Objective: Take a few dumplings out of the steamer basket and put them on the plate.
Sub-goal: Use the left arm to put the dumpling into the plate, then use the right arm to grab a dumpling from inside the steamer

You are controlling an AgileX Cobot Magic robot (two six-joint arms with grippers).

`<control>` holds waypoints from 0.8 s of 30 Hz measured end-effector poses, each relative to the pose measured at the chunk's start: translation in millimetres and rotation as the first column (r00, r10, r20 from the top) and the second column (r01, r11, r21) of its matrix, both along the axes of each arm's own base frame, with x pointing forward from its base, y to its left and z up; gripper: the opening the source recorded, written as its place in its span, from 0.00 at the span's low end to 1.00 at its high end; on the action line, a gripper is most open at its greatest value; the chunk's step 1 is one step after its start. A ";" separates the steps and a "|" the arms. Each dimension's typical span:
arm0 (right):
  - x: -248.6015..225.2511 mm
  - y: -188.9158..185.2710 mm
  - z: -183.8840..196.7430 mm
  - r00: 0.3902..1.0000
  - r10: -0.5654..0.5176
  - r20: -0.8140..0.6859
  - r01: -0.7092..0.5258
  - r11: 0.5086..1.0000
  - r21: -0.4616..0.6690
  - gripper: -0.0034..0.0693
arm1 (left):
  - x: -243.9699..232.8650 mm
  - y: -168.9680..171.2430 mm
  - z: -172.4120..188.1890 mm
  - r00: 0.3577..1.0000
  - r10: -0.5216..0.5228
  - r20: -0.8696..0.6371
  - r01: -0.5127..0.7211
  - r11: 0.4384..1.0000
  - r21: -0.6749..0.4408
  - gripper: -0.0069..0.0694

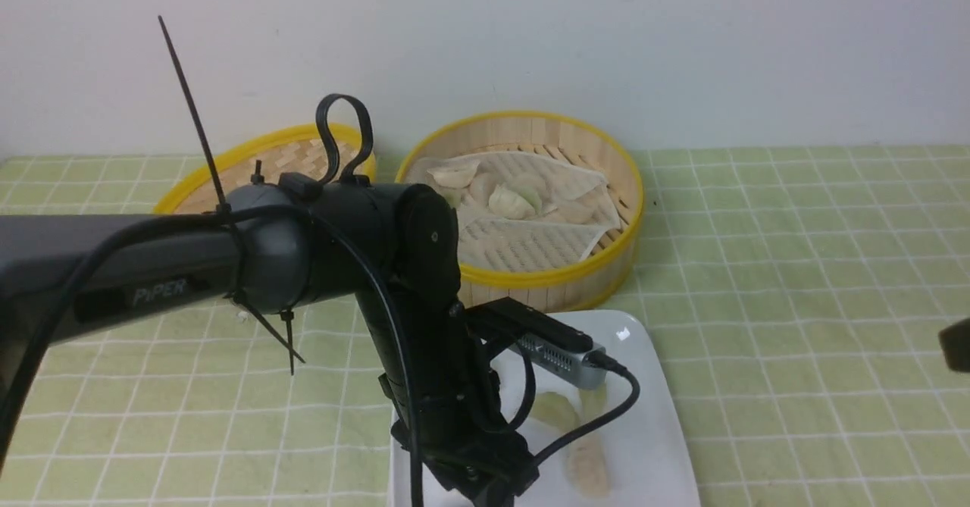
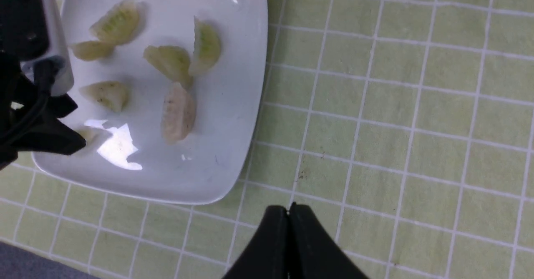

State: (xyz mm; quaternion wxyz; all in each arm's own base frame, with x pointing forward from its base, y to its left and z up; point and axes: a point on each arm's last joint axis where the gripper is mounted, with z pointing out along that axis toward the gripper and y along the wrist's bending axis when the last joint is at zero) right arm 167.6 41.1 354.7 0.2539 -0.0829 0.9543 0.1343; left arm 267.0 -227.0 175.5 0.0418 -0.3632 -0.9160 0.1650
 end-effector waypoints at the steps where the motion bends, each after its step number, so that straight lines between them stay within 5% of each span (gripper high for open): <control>1: 7.2 1.7 1.6 1.000 0.009 0.000 -0.009 1.000 0.006 0.03 | -0.3 -0.4 0.0 1.000 0.000 -0.001 0.000 1.000 -0.001 0.69; 4: 30.5 6.9 6.5 0.998 0.058 0.006 -0.058 0.998 0.013 0.03 | 1.6 0.7 2.5 1.000 0.020 -0.003 -0.020 1.000 -0.001 0.73; 6: 50.7 12.0 9.6 0.995 0.101 0.014 -0.101 0.995 0.025 0.03 | 5.2 5.1 11.3 0.998 0.061 0.010 -0.061 0.998 -0.008 0.67; 11: 113.2 33.0 5.9 0.975 0.221 0.011 -0.222 0.974 0.041 0.03 | 6.2 37.7 74.7 0.972 0.194 0.132 -0.183 0.979 -0.088 0.24; 13: 136.9 44.9 1.9 0.961 0.274 0.017 -0.275 0.961 0.024 0.03 | 0.5 51.3 101.7 0.954 0.234 0.188 -0.211 0.968 -0.134 0.14; 24: 257.9 105.7 -57.7 0.915 0.398 0.067 -0.389 0.915 -0.110 0.12 | -81.6 98.0 207.3 0.886 0.277 0.372 -0.162 0.936 -0.311 0.08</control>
